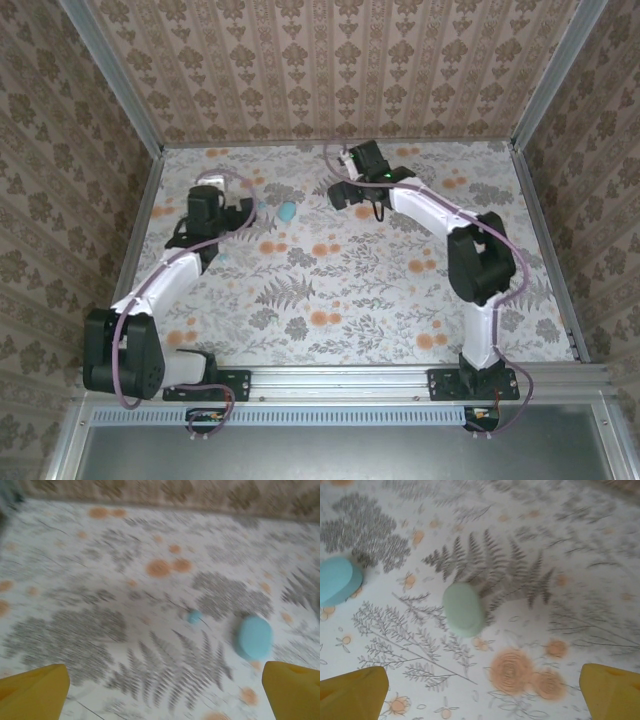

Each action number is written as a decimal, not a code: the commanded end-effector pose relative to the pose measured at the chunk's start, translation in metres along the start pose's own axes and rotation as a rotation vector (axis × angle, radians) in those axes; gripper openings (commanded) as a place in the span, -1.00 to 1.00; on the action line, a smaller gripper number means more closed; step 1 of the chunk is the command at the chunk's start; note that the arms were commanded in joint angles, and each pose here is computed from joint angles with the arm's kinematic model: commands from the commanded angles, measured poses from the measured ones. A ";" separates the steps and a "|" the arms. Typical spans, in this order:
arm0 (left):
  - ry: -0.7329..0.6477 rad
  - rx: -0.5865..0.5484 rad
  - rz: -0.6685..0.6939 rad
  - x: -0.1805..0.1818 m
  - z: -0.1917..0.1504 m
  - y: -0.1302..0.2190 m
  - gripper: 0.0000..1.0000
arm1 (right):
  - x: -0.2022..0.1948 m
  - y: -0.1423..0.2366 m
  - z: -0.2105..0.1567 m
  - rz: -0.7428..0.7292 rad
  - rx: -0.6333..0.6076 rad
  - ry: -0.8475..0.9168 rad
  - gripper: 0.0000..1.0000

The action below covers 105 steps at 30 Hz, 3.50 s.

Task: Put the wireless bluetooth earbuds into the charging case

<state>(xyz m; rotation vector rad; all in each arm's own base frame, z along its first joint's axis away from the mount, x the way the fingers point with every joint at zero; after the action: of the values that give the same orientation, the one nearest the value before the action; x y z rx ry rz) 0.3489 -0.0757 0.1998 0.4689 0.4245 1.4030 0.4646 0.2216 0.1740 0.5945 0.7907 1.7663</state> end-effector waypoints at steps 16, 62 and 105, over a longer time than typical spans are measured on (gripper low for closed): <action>0.109 0.257 -0.380 -0.090 -0.033 -0.011 1.00 | 0.017 -0.089 -0.030 -0.072 0.307 0.122 0.94; 0.261 0.107 -0.672 -0.084 0.012 0.032 0.41 | 0.057 0.023 -0.040 0.721 0.200 -0.284 -0.43; -1.333 -0.471 -0.888 -0.222 -0.020 0.071 0.56 | 0.063 0.138 -0.090 0.989 0.484 -0.085 -0.38</action>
<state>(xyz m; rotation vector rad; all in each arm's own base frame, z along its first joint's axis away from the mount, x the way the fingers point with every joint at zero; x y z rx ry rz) 0.2471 -0.2838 0.2082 0.6583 -0.6822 0.1108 0.3024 0.2320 0.2200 1.5170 0.9417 2.3849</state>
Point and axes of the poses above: each hand's point on the last joint's axis, 136 mm out from that joint toward the fingers, its own y axis back along the fingers, its own x axis along the line the jaws close on, z = x × y, the point moved 5 cm from there along y, back along the fingers, and after that the axes turned 7 degrees about -y, right-handed, at the moved point
